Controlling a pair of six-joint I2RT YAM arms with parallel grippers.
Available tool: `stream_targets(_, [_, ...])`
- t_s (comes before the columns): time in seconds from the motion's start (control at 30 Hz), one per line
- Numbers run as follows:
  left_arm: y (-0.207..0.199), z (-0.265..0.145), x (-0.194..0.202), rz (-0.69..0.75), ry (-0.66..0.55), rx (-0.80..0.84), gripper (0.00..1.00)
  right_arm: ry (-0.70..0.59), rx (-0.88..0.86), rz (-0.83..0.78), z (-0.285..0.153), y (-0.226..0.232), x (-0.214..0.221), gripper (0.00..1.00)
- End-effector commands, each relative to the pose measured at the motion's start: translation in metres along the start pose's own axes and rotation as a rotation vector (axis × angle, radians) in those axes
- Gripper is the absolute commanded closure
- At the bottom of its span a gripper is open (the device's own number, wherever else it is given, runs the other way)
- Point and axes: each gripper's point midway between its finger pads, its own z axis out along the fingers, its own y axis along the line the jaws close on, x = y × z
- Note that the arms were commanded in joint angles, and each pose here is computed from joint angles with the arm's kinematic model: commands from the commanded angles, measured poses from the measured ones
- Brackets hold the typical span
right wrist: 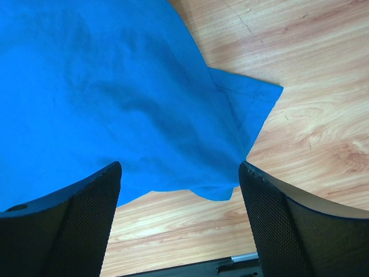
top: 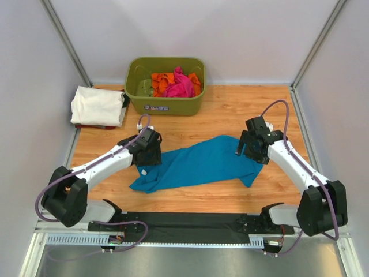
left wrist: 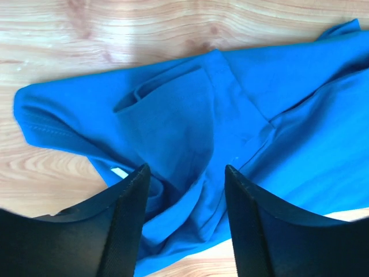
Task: Fold and stack the t-shirts
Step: Flatten the tshirt out
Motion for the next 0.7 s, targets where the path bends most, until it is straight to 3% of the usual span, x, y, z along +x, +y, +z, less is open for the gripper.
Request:
stream_targets(0.0, [-0.013,0.005,-0.002,0.025,0.004,0.058,0.39,-0.027,-0.008,0.012,0.005,0.005,-0.010,0.16])
stream_targets(0.13, [-0.011,0.015,0.007,0.026,0.030,0.044,0.44,-0.031,0.011,0.015,0.009,0.003,-0.012,0.16])
stream_targets(0.2, [-0.009,0.015,0.007,0.026,0.031,0.032,0.51,-0.030,0.009,0.020,0.010,0.004,-0.012,0.16])
stream_targets(0.23, [-0.009,0.015,0.007,0.025,0.030,0.030,0.57,-0.027,0.006,0.021,0.011,0.004,-0.012,0.16])
stream_targets(0.27, [-0.007,0.014,0.006,0.023,0.024,0.024,0.77,-0.026,0.006,0.021,0.012,0.004,-0.011,0.17])
stream_targets(0.3, [-0.003,0.014,0.005,0.015,0.016,0.000,0.87,-0.026,0.006,0.021,0.012,0.004,-0.011,0.17])
stream_targets(0.37, [0.005,0.010,-0.001,0.012,-0.005,-0.050,1.00,-0.021,0.004,0.021,0.013,0.004,-0.010,0.17])
stream_targets(0.47, [0.008,-0.014,-0.023,0.000,-0.062,-0.082,1.00,-0.019,0.004,0.020,0.012,0.004,-0.010,0.18])
stream_targets(0.67, [0.019,-0.086,-0.078,-0.097,-0.286,-0.110,1.00,-0.028,-0.016,0.028,0.009,0.006,-0.010,0.18])
